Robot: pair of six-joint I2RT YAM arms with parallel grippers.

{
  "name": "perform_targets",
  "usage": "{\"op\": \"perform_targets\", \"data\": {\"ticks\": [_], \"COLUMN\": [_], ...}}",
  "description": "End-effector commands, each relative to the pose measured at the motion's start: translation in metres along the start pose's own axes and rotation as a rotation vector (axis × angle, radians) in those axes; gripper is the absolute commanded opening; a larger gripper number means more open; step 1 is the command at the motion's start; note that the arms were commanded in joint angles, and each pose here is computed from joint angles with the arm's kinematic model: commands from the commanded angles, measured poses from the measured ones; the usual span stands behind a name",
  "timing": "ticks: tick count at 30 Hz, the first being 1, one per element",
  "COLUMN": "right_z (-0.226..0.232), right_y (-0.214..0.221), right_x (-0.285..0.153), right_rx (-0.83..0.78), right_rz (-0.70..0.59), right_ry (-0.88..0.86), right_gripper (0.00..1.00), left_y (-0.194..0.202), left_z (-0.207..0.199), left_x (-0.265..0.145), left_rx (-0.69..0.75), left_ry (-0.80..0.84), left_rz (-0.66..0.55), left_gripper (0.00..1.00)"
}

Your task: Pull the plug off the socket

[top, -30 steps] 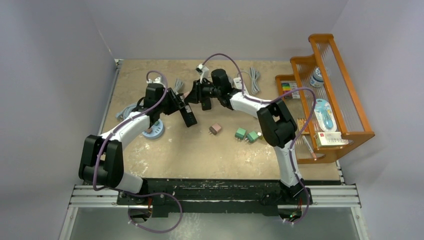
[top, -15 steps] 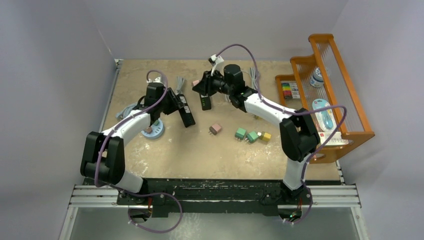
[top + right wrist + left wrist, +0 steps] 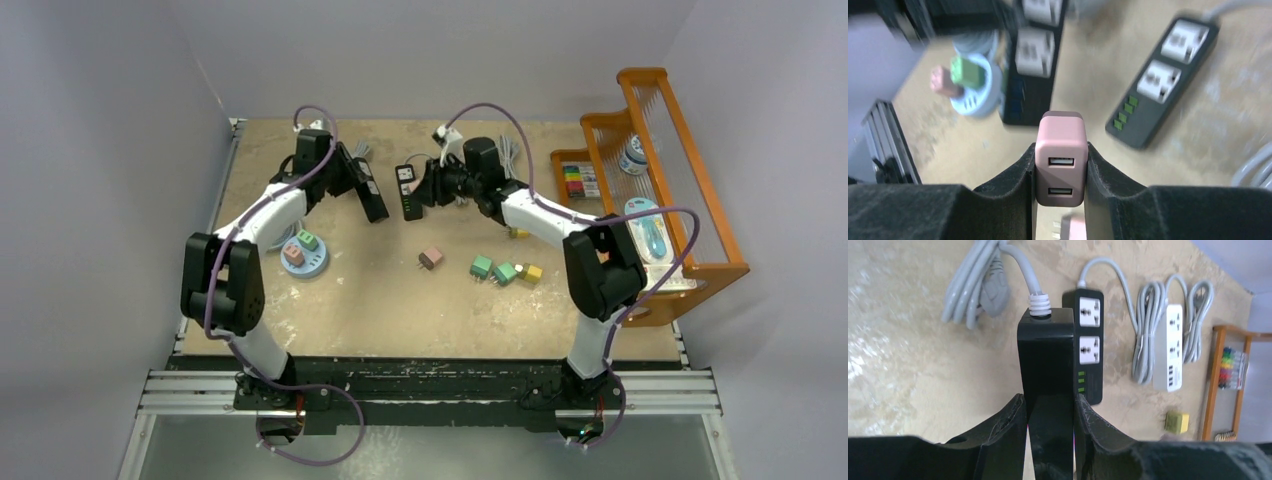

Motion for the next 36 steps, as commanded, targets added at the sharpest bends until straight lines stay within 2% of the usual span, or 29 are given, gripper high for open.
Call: {"op": "perform_targets", "data": {"ticks": [1, 8, 15, 17, 19, 21, 22, 25, 28, 30, 32, 36], "right_z": [0.004, 0.001, -0.012, -0.013, -0.013, -0.013, -0.013, -0.014, -0.013, -0.011, -0.006, 0.027], "right_y": [0.043, 0.079, 0.104, 0.105, 0.104, 0.105, 0.104, 0.099, 0.085, 0.073, 0.059, 0.022], "right_x": [-0.008, -0.005, 0.007, 0.011, 0.015, 0.020, 0.021, 0.025, 0.024, 0.023, 0.023, 0.028], "right_rx": [-0.035, -0.029, 0.000, -0.003, -0.010, -0.017, -0.021, -0.037, -0.076, -0.109, -0.154, -0.275], "right_rz": [0.141, 0.238, 0.308, 0.307, 0.306, 0.308, 0.309, 0.300, 0.260, 0.229, 0.197, 0.081], "right_ry": [-0.056, -0.146, -0.121, -0.114, -0.104, -0.095, -0.086, -0.039, 0.029, 0.069, 0.111, 0.119], "right_gripper": [0.00, 0.02, 0.16, 0.21, 0.25, 0.33, 0.37, 0.54, 0.77, 0.88, 0.92, 0.93], "left_y": [-0.059, -0.089, -0.103, -0.105, -0.107, -0.109, -0.109, -0.116, -0.123, -0.128, -0.134, -0.144], "left_z": [-0.003, 0.015, 0.021, 0.025, 0.027, 0.029, 0.030, 0.031, 0.034, 0.036, 0.041, 0.059], "left_x": [0.004, 0.031, 0.049, 0.052, 0.053, 0.049, 0.047, 0.033, 0.015, -0.001, -0.020, -0.061], "left_rx": [-0.025, -0.025, -0.001, -0.004, -0.009, -0.012, -0.011, -0.002, 0.010, 0.012, -0.005, -0.074], "left_ry": [0.028, -0.057, -0.108, -0.117, -0.134, -0.153, -0.165, -0.205, -0.255, -0.269, -0.270, -0.268], "left_rz": [-0.113, -0.111, -0.113, -0.110, -0.106, -0.115, -0.118, -0.146, -0.175, -0.204, -0.240, -0.326], "left_gripper": [0.00, 0.00, 0.15, 0.22, 0.44, 0.61, 0.66, 0.72, 0.75, 0.76, 0.77, 0.79]}}
Point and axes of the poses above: each gripper's point midway between its finger pads, its own x axis out along the fingers, its own z axis along the line the jaws close on, y = z × x, the point moved 6 cm from there along -x, back along the fingers, and after that the axes turned 3 degrees about -x, right-handed, at the moved point
